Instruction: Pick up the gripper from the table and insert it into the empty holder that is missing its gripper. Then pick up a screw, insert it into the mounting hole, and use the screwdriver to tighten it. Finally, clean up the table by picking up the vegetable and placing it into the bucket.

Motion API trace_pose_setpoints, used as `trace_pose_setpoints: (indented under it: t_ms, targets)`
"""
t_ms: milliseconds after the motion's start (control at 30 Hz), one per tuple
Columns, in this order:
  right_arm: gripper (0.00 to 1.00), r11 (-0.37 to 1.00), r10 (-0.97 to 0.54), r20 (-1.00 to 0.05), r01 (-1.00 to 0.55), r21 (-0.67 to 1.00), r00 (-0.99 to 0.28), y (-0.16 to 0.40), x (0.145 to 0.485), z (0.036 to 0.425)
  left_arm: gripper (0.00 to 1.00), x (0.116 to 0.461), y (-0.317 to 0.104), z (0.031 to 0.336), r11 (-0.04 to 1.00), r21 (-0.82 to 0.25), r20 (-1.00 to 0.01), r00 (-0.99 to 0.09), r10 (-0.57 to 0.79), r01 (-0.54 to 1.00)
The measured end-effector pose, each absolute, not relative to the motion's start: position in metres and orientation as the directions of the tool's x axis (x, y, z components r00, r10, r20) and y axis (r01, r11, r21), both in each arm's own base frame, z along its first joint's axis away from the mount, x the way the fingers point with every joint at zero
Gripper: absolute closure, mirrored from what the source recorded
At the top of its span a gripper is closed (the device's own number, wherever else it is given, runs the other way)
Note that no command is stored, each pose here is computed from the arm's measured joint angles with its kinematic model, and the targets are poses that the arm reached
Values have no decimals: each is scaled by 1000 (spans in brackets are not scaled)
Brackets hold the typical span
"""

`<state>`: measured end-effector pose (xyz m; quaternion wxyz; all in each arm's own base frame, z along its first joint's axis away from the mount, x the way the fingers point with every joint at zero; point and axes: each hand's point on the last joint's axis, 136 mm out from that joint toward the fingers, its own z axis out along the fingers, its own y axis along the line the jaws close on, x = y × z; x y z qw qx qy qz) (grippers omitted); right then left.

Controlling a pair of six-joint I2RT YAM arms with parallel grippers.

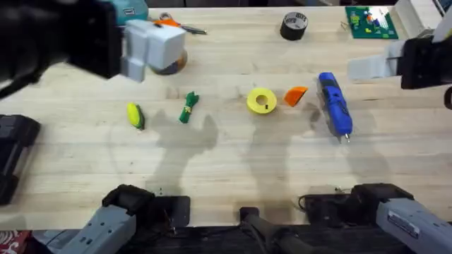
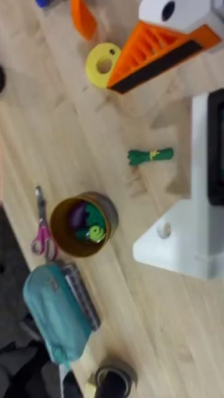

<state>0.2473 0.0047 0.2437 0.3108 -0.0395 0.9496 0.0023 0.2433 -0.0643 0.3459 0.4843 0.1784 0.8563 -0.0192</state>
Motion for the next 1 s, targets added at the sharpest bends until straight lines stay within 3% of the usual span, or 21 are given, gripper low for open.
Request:
trace_pose_setpoints:
  t_ms: [233,433,667,1000]
  targets:
    - [6,997,-74,-591,-76,-20,-804,5,247,244,15,244,-44,335,959,152,-911,-343,229,238]
    - [6,997,-74,-591,-76,-20,-804,5,247,244,15,246,-48,315,956,143,-960,-199,198,258]
    - [6,997,-74,-590,-76,-20,-804,5,247,244,15,236,-71,288,912,144,-984,-39,171,383]
    - [6,997,-74,-591,-76,-20,-804,5,247,244,15,214,-116,240,764,150,-988,66,140,628]
